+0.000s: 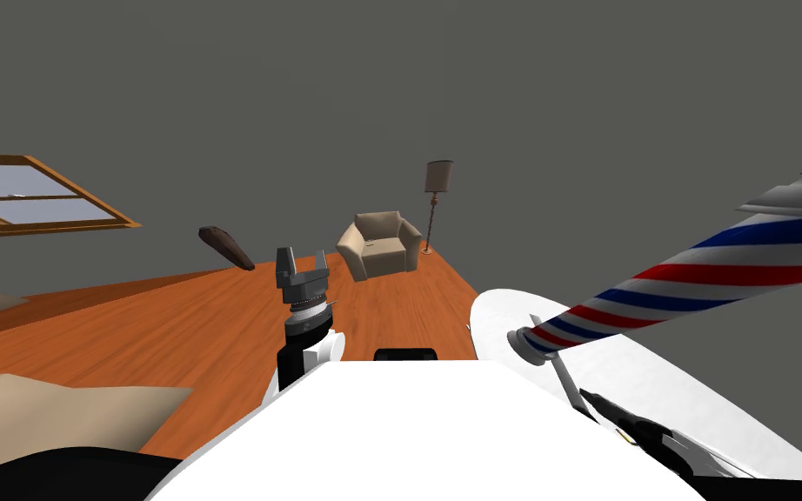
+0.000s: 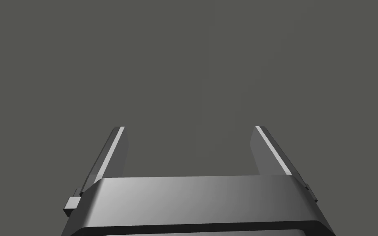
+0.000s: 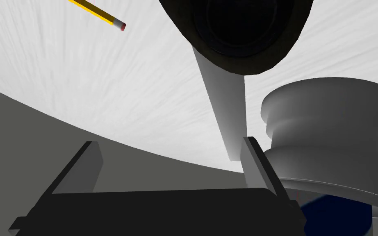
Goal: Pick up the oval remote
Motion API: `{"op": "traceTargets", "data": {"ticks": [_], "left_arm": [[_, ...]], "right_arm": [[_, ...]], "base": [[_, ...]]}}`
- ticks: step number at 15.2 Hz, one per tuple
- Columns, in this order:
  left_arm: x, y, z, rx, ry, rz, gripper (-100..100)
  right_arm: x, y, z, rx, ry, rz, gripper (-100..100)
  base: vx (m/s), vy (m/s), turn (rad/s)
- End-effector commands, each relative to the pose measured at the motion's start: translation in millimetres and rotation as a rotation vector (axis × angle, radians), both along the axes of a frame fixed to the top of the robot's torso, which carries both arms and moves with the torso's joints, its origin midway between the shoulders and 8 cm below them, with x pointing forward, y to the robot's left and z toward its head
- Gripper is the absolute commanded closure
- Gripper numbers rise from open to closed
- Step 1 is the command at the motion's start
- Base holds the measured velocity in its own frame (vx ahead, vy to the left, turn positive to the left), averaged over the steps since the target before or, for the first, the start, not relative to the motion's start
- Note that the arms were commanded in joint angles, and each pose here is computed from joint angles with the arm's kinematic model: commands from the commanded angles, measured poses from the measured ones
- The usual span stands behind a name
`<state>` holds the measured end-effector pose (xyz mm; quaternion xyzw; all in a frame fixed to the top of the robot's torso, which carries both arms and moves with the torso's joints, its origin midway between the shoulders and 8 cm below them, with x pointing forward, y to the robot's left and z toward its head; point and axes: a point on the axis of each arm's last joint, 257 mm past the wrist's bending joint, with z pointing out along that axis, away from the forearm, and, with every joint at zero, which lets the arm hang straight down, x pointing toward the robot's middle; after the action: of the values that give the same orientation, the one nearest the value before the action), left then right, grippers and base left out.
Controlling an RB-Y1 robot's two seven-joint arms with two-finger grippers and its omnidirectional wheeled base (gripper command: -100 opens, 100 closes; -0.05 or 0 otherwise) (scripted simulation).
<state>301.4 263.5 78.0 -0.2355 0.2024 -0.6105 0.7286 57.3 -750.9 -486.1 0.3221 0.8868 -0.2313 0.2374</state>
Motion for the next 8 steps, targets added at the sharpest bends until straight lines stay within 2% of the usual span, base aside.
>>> {"op": "traceTargets", "data": {"ticks": [1,2,3,4,5,7,8], "left_arm": [[0,0.0,0,0.000,0.000,0.000,0],[0,0.0,0,0.000,0.000,0.000,0],[0,0.0,0,0.000,0.000,0.000,0],[0,0.0,0,0.000,0.000,0.000,0],[0,0.0,0,0.000,0.000,0.000,0],[0,0.0,0,0.000,0.000,0.000,0],[0,0.0,0,0.000,0.000,0.000,0]], "right_arm": [[-1,8,-5,0.009,0.040,0.066,-100],[-3,16,-11,0.021,0.086,0.140,-100],[-3,16,-11,0.021,0.088,0.141,-100],[-7,24,-16,0.033,0.132,0.211,-100],[-7,24,-16,0.033,0.132,0.211,-100],[-16,39,-25,0.058,0.211,0.332,-100],[-16,39,-25,0.058,0.212,0.334,-100]], "base": [[0.010,0.002,0.030],[0.010,0.001,0.029],[0.010,0.001,0.023],[0.010,0.000,0.030],[0.009,-0.001,0.021],[0.011,-0.002,0.035],[0.009,-0.004,0.021]]}}
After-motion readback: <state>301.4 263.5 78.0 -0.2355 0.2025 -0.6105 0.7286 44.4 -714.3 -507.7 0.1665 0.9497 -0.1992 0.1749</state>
